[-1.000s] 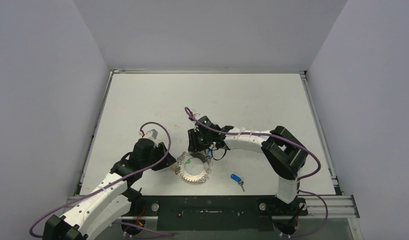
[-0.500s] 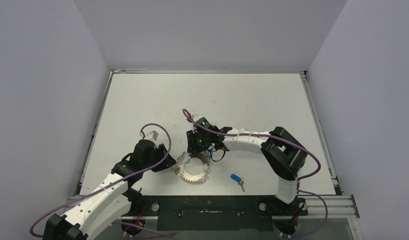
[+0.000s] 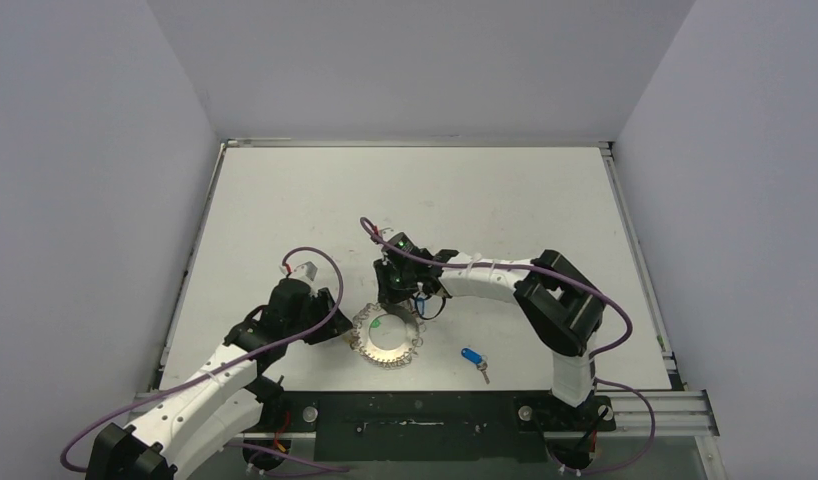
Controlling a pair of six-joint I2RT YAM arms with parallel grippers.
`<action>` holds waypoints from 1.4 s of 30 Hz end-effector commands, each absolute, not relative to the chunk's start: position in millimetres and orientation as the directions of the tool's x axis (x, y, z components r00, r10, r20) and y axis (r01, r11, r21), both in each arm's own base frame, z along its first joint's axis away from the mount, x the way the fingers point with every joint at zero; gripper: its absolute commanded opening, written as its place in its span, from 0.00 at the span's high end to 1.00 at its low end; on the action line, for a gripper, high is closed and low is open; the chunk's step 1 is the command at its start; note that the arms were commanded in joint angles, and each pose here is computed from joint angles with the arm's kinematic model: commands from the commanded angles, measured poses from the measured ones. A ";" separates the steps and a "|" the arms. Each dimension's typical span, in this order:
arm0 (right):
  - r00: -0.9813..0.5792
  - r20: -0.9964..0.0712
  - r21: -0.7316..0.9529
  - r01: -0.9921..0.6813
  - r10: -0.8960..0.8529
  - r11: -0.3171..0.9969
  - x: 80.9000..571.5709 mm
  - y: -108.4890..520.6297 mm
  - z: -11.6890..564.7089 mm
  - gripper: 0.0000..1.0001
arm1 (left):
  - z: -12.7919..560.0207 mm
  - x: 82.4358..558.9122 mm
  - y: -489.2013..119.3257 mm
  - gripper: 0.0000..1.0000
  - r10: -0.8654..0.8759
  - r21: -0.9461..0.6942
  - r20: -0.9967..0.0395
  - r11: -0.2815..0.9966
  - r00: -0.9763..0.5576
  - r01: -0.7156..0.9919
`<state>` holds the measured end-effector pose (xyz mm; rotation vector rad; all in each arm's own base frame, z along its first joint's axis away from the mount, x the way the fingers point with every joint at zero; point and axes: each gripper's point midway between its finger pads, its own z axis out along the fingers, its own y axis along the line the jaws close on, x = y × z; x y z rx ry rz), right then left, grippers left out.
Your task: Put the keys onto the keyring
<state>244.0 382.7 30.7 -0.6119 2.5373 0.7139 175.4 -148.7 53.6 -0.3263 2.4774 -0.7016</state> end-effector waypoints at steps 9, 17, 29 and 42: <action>-0.687 -0.630 0.257 -0.624 -0.362 0.738 242.5 400.2 80.0 0.70 | 60.9 189.9 -149.7 0.59 -0.371 -0.541 -0.460 0.838 -0.807 -0.076; -0.697 -0.620 0.319 -0.644 -0.362 0.695 226.2 422.8 75.0 0.69 | 60.2 190.5 -146.4 0.59 -0.372 -0.526 -0.463 0.846 -0.804 -0.088; -0.743 -0.565 0.440 -0.638 -0.358 0.632 212.3 451.9 56.7 0.69 | 73.1 191.0 -138.6 0.59 -0.394 -0.529 -0.507 0.844 -0.767 -0.084; -0.772 -0.562 0.570 -0.622 -0.298 0.537 204.3 460.7 74.3 0.77 | 72.0 189.7 -136.7 0.60 -0.399 -0.528 -0.506 0.844 -0.765 -0.091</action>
